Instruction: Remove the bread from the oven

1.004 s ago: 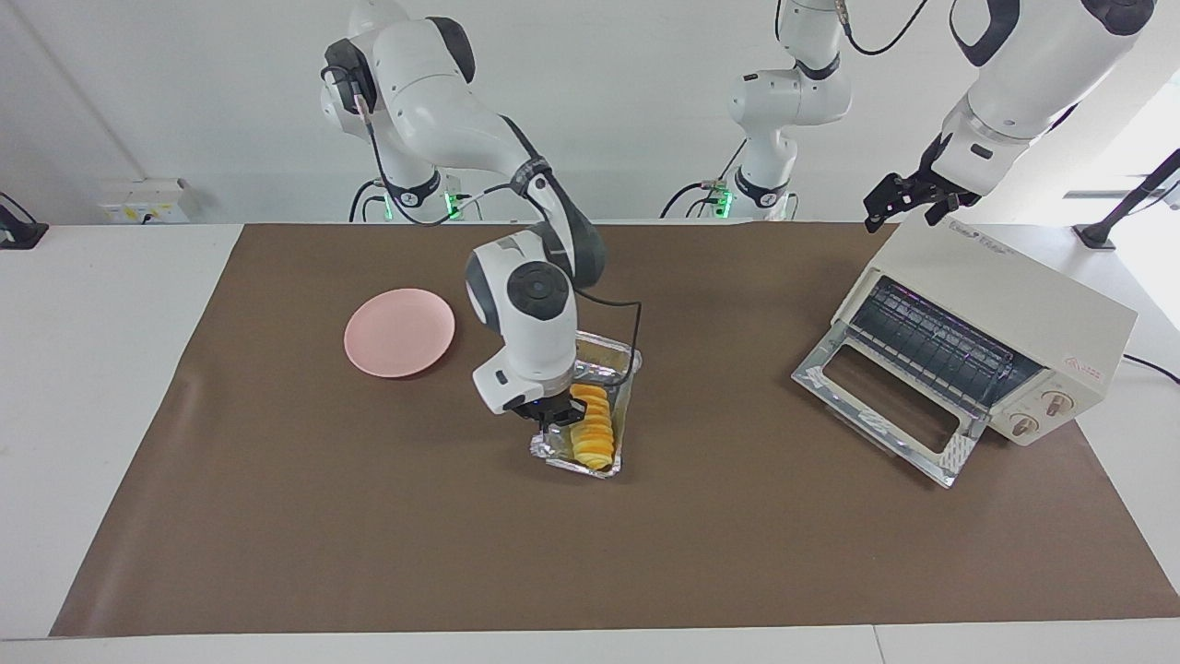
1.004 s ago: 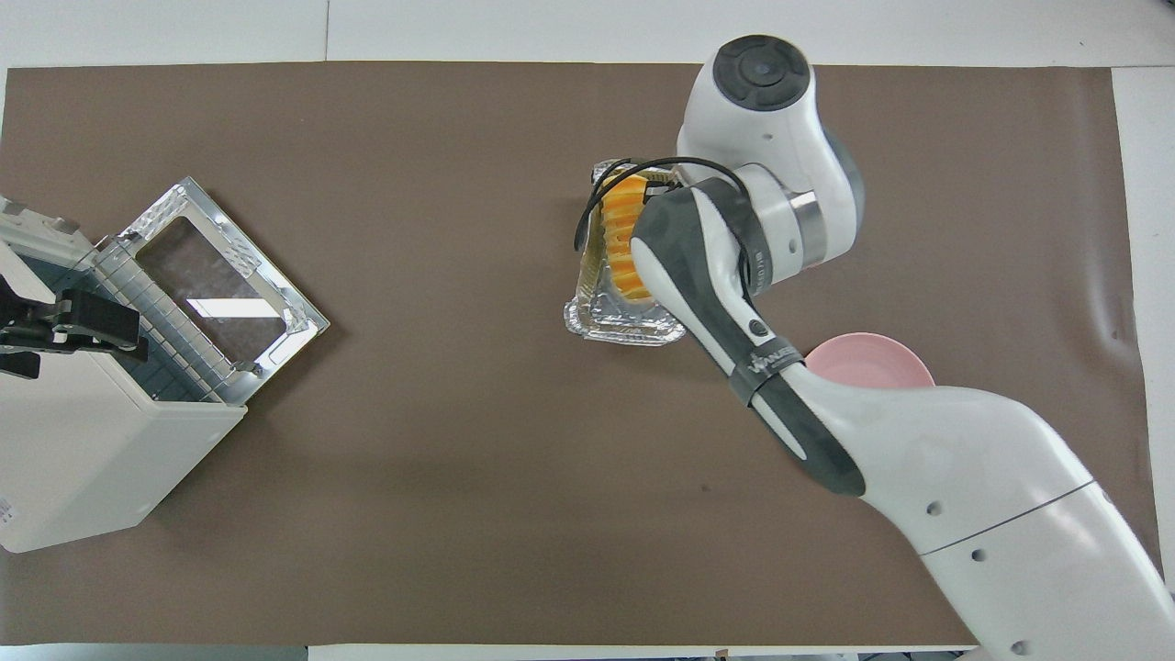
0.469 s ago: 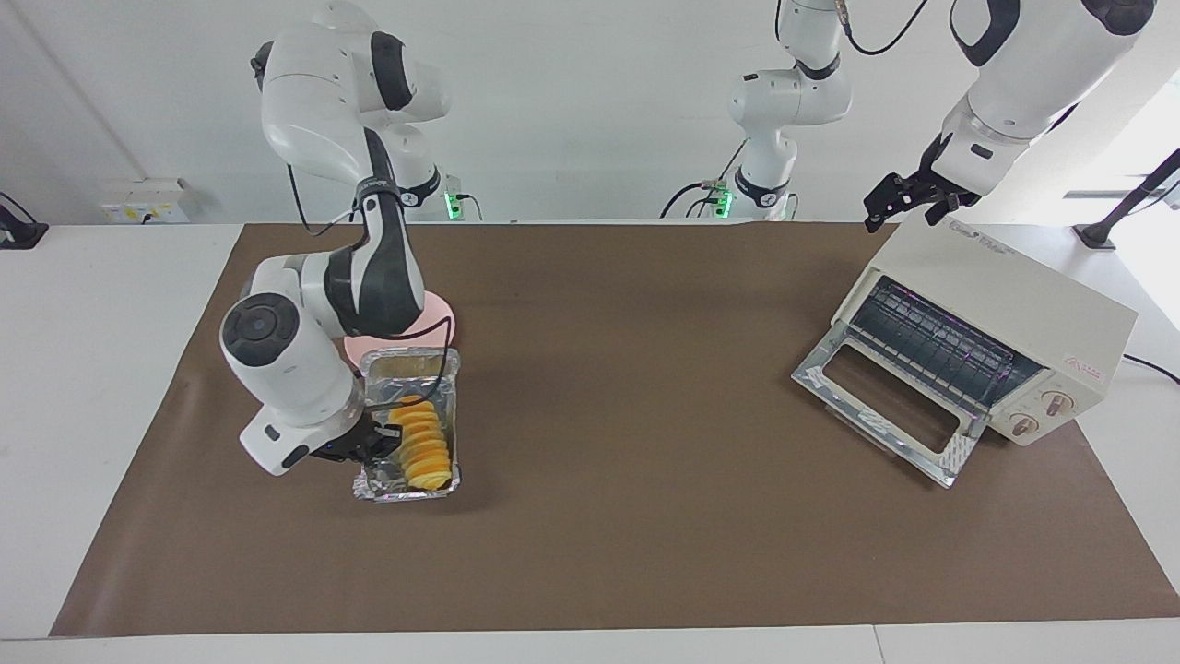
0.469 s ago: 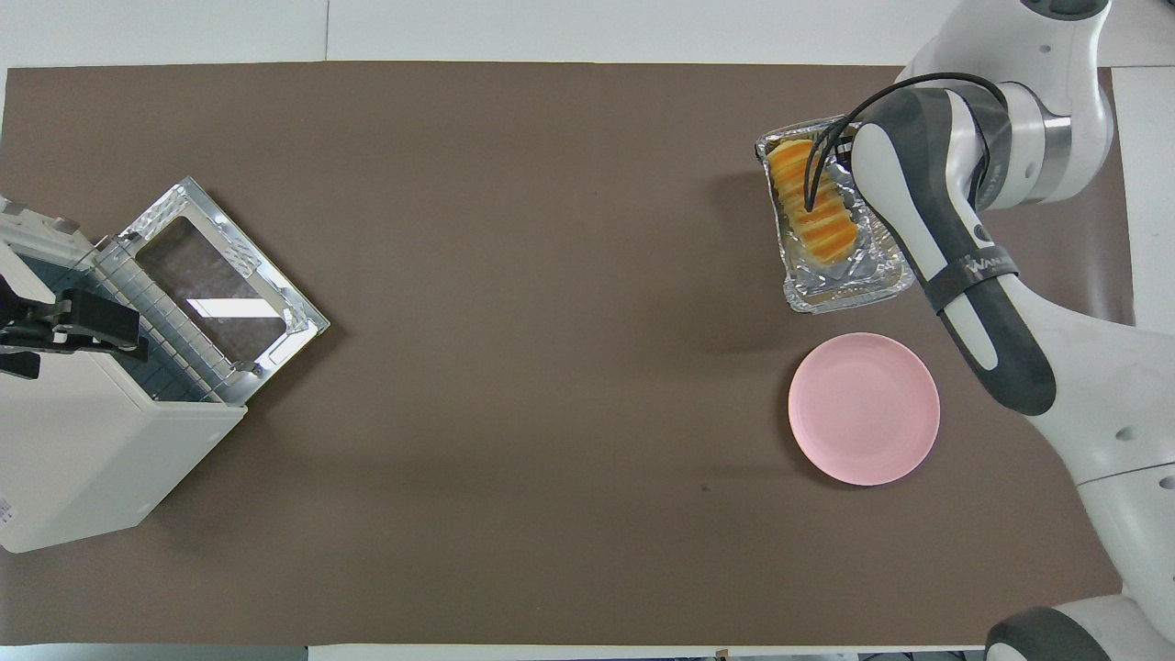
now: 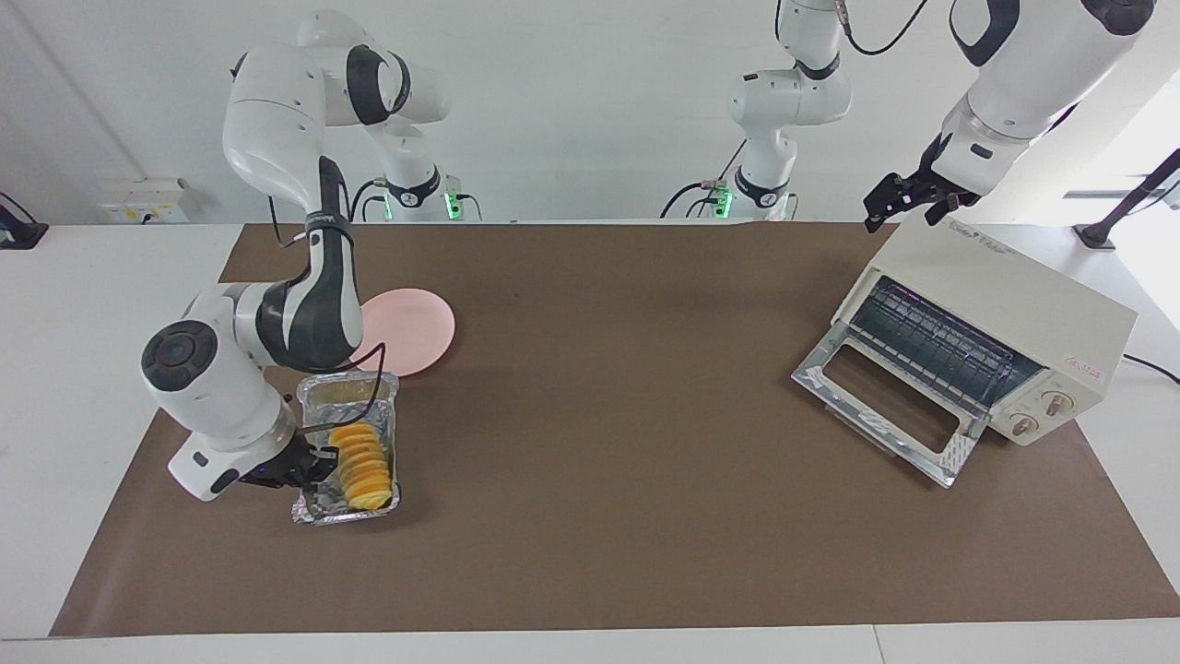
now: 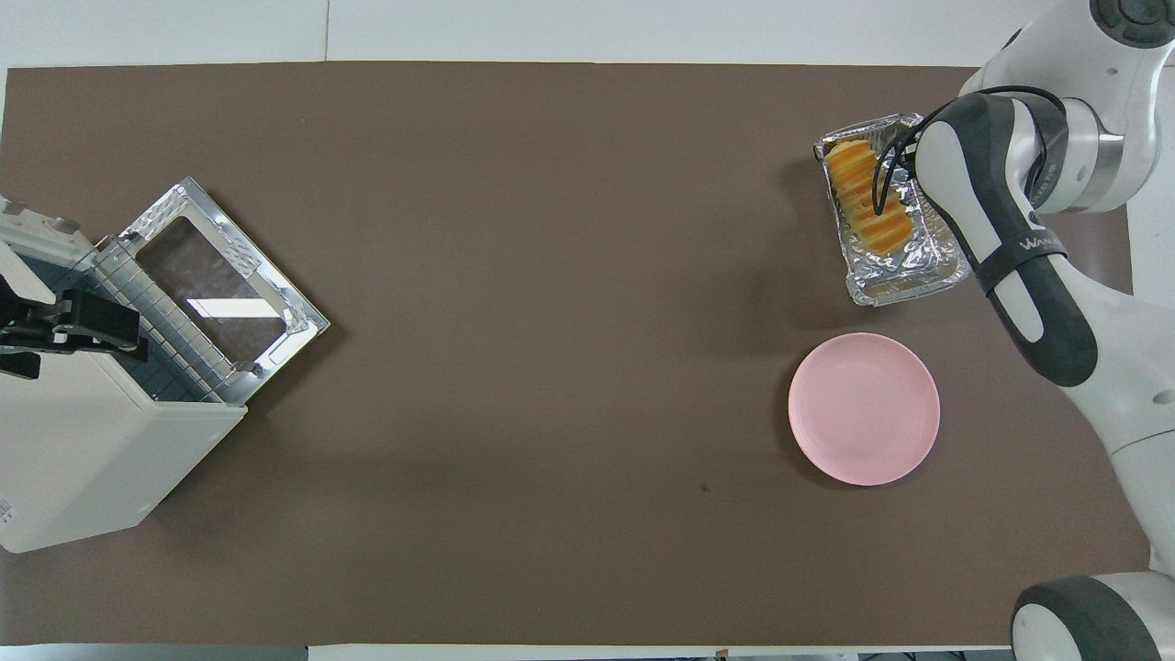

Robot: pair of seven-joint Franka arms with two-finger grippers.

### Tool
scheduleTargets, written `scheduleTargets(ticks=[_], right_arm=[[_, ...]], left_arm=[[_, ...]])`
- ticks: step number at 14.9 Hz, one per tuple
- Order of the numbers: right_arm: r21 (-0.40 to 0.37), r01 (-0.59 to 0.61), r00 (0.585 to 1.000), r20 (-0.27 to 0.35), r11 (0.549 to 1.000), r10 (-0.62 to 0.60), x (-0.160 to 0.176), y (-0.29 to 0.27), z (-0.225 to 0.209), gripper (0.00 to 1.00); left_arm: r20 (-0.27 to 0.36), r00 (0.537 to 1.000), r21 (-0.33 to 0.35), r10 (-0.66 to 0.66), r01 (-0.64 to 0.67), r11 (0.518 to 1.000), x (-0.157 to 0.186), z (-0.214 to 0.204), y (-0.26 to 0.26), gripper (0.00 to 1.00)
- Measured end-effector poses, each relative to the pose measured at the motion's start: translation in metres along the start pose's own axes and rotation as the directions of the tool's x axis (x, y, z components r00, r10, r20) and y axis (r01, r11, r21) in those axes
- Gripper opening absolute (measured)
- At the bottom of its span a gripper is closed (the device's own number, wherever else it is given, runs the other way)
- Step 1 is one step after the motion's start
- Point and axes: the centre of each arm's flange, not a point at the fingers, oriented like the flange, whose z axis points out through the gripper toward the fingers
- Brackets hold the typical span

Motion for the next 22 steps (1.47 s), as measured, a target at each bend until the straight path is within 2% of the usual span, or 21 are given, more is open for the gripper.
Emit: scheduleTargets(ticks=[2,5,9,15,19,22], right_arm=[[0.013,-0.062,0.998,-0.003,0.998,0.062,-0.003,-0.002,0.014,0.02],[0.076,-0.147,0.989,-0.01,0.986,0.148,-0.002,-0.007,0.015,0.02],[0.093,-0.17,0.985,-0.02,0.981,0.173,0.0,-0.015,0.01,0.02],[0.086,-0.118,0.993,-0.017,0.989,0.12,0.004,-0.067,0.004,0.59],[0.047,-0.094,0.995,-0.009,0.994,0.095,0.001,-0.069,-0.013,0.99],[0.02,-0.073,0.997,0.009,0.997,0.073,-0.002,-0.074,-0.015,1.0]], left_arm=[[0.0,1.0,0.0,0.0,0.0,1.0,0.0,0.0,0.0,1.0],[0.0,1.0,0.0,0.0,0.0,1.0,0.0,0.0,0.0,1.0],[0.0,1.0,0.0,0.0,0.0,1.0,0.0,0.0,0.0,1.0],[0.0,1.0,0.0,0.0,0.0,1.0,0.0,0.0,0.0,1.0],[0.0,1.0,0.0,0.0,0.0,1.0,0.0,0.0,0.0,1.0],[0.0,1.0,0.0,0.0,0.0,1.0,0.0,0.0,0.0,1.0]])
